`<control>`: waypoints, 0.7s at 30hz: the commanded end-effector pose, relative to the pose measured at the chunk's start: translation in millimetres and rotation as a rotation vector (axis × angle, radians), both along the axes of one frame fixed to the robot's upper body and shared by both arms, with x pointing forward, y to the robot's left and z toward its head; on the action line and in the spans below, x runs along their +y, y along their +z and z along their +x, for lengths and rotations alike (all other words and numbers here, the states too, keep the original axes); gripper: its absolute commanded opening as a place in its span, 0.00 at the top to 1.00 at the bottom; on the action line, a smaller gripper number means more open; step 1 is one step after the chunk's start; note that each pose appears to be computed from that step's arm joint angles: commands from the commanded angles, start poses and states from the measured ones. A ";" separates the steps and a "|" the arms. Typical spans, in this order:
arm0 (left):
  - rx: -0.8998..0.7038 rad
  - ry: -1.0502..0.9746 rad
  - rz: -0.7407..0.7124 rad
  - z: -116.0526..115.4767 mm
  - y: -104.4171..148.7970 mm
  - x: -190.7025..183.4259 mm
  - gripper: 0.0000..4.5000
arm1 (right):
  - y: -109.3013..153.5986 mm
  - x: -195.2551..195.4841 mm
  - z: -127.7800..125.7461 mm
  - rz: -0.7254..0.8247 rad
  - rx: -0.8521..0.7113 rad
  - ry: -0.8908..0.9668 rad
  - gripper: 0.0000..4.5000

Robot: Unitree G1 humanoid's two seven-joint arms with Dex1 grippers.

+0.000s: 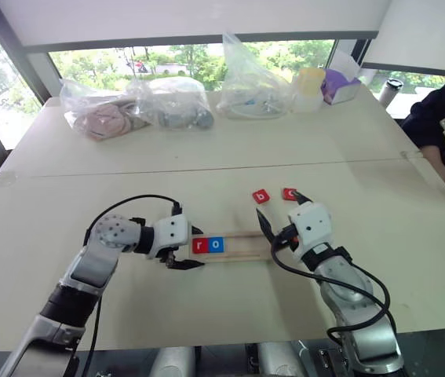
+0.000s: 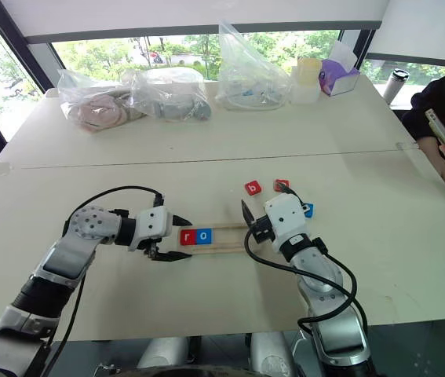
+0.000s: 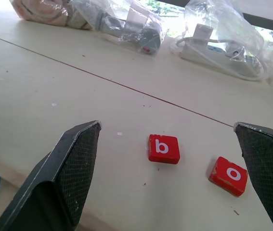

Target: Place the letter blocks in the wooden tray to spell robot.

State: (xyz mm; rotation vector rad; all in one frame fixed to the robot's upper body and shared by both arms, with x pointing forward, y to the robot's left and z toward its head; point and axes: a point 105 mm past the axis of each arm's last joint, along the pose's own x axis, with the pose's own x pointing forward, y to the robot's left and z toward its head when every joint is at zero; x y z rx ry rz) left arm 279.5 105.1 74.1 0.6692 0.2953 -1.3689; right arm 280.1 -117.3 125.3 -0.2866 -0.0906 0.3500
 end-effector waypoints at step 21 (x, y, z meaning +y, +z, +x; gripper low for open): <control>0.242 0.023 0.038 -27.2 -38.5 -10.1 0.01 | 14.4 -4.5 0.6 -0.022 -0.053 0.006 0.00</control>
